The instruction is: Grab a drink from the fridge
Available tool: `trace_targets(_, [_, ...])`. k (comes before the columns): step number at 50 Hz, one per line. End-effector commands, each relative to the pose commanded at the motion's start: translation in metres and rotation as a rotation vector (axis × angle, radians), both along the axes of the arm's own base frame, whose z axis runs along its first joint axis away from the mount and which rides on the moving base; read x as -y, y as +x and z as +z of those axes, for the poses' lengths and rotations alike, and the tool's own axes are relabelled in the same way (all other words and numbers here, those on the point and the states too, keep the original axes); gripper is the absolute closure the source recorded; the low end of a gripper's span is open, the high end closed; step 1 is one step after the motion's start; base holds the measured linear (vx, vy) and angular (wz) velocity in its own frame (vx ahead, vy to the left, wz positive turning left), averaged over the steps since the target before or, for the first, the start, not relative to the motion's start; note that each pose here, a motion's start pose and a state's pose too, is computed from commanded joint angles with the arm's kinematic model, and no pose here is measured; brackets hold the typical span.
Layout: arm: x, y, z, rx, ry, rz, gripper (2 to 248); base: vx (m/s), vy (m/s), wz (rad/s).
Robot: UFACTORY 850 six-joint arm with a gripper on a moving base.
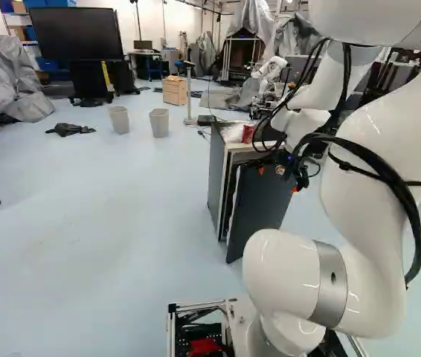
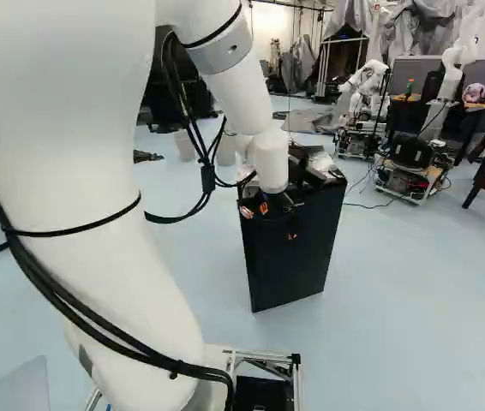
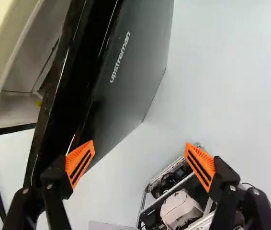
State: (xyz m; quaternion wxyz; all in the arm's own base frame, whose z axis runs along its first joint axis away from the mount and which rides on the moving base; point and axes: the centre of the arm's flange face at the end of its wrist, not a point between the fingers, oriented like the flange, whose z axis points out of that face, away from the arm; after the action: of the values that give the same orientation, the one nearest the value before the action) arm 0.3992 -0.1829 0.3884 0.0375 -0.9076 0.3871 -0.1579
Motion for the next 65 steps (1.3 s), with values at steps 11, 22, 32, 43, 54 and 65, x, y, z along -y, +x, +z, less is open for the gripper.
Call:
trace_targets(11, [-0.016, 0.0, 0.0, -0.002, 0.001, 0.034, 3, 0.0, 0.0, 0.0])
trace_targets(22, [-0.033, 0.001, 0.0, -0.001, 0.0, 0.07, 3, 0.0, 0.0, 0.0])
trace_targets(32, [-0.043, 0.002, 0.0, 0.013, -0.013, 0.092, 3, 0.0, 0.0, 0.0])
trace_targets(43, [-0.045, 0.004, 0.001, 0.036, -0.031, 0.093, 3, 0.0, 0.0, 0.0])
trace_targets(54, [-0.043, 0.006, 0.002, 0.06, -0.05, 0.088, 3, 0.0, 0.0, 0.0])
trace_targets(65, [-0.041, 0.009, 0.001, 0.078, -0.067, 0.083, 3, 0.0, 0.0, 0.0])
